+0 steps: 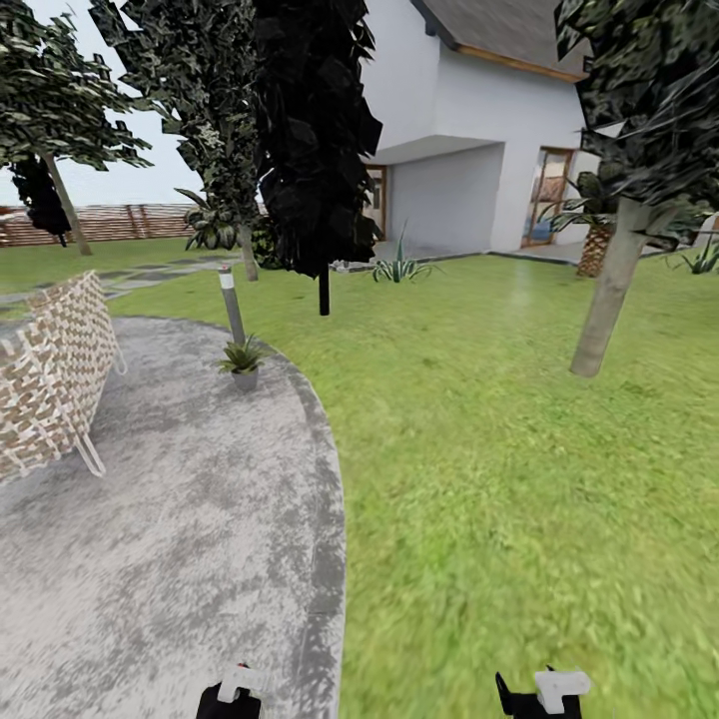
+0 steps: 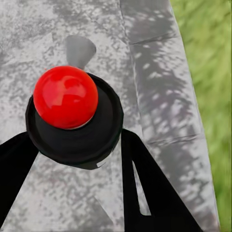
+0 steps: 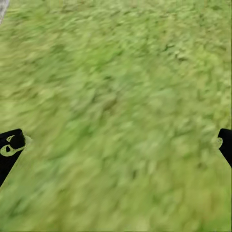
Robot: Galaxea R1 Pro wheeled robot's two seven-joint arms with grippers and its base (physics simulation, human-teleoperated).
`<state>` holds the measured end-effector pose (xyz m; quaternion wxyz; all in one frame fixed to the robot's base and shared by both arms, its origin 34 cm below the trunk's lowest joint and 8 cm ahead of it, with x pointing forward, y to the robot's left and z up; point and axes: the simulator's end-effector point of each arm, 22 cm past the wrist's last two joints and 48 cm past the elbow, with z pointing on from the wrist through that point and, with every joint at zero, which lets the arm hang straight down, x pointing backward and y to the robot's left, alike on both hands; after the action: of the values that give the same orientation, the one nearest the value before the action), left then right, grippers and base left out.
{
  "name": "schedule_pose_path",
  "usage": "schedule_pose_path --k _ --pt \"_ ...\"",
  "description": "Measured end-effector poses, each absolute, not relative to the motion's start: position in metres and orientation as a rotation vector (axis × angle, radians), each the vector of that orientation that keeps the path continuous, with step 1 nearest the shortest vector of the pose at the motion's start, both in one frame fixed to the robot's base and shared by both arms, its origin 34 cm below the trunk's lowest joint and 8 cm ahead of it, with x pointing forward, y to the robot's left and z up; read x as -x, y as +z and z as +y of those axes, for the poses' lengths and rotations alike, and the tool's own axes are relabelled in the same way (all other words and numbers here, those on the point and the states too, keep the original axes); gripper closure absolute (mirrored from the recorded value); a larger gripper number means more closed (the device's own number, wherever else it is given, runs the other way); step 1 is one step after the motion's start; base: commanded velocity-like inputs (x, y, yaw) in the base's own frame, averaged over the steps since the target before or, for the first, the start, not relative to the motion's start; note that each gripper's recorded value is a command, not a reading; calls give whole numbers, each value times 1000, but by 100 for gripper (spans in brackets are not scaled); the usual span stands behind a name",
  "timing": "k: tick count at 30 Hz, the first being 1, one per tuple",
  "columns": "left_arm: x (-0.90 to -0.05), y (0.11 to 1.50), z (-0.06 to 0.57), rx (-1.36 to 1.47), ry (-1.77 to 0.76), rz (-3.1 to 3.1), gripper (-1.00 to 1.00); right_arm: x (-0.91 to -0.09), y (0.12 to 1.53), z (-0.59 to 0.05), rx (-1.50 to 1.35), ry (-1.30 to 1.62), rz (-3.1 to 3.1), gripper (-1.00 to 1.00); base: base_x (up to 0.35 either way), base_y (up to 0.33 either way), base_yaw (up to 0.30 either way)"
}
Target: Pick up the pesticide atomizer in the garden and spray insectifuge to fully cover both potted plants in the garden.
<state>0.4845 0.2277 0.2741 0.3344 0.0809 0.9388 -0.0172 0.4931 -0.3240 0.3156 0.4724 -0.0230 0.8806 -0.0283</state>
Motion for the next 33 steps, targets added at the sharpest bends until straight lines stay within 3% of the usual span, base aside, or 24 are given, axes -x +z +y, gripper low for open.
schedule_pose_path --k 9,19,33 --pt "-484 274 228 -211 -45 2450 100 -493 316 -324 56 -69 2156 -100 340 11 276" --pt "-484 274 228 -210 -45 2450 100 -493 316 -324 56 -69 2156 -100 323 175 268" --pt "-484 274 228 -211 -45 2450 100 -493 316 -324 59 -68 2155 -100 294 219 22"
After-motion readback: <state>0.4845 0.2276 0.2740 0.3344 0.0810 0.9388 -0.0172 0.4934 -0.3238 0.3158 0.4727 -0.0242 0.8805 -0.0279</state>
